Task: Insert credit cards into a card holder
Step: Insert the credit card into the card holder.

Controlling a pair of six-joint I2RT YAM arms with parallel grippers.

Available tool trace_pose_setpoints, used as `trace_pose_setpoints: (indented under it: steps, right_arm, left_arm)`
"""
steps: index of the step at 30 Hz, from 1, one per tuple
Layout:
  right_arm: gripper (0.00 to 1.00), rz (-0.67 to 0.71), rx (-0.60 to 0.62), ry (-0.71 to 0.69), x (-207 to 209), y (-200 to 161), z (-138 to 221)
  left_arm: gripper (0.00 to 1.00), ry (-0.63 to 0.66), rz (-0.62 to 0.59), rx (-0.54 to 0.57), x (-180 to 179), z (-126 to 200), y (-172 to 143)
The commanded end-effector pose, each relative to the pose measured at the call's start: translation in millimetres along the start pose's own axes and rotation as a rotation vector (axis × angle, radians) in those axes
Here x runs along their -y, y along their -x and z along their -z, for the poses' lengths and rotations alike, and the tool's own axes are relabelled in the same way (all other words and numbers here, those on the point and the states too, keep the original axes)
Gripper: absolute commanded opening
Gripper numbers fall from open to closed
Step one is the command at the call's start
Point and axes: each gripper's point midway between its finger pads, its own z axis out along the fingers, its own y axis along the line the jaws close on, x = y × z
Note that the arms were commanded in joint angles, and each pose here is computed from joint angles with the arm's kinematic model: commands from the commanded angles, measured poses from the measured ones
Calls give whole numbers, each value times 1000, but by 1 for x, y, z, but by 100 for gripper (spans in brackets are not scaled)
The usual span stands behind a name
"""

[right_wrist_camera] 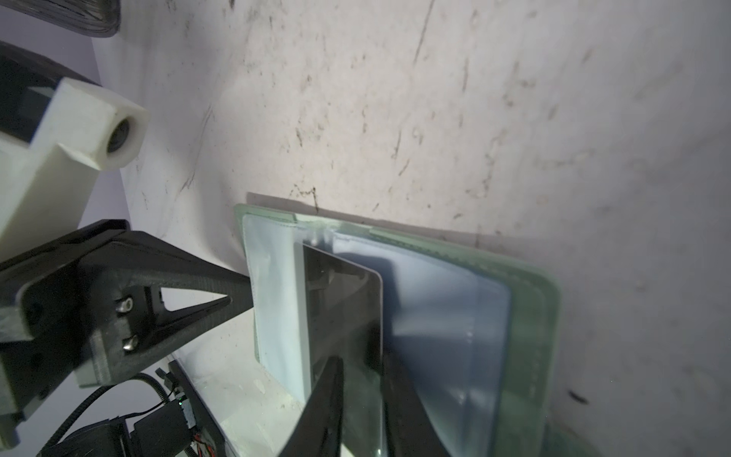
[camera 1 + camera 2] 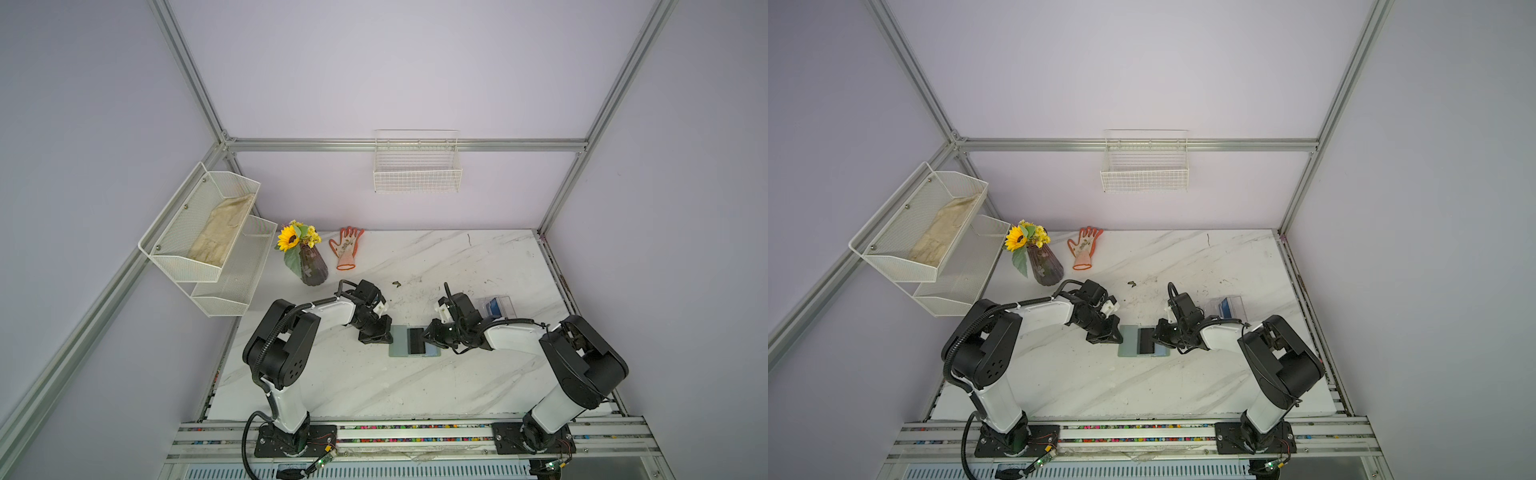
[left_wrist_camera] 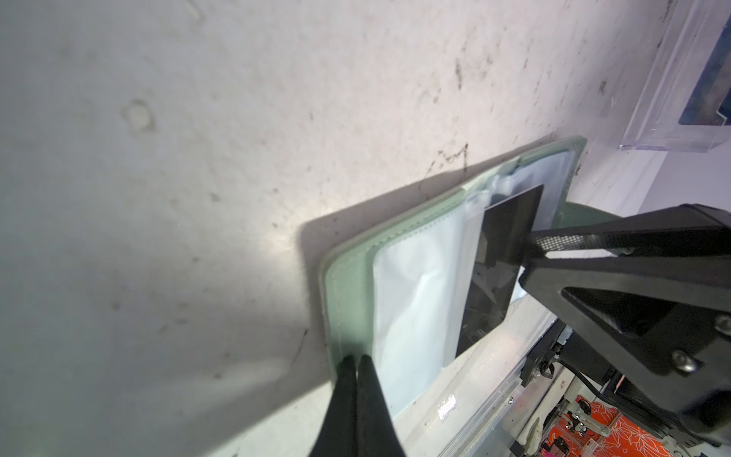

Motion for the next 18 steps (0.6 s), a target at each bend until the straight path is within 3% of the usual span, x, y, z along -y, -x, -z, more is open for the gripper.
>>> trace_pose_setpoints:
  steps: [1, 6, 11, 18]
  right_arm:
    - [24, 18, 6, -73, 6, 1, 9]
    - [24, 24, 20, -104, 6, 3, 15]
    - [5, 32, 24, -152, 13, 5, 16]
    - [3, 58, -13, -216, 20, -3, -1]
  left_arm:
    - [0, 36, 25, -52, -14, -14, -17]
    - [0, 36, 25, -53, -15, -14, -17]
    - [0, 38, 26, -52, -15, -14, -17]
    - [0, 39, 26, -52, -15, -14, -18]
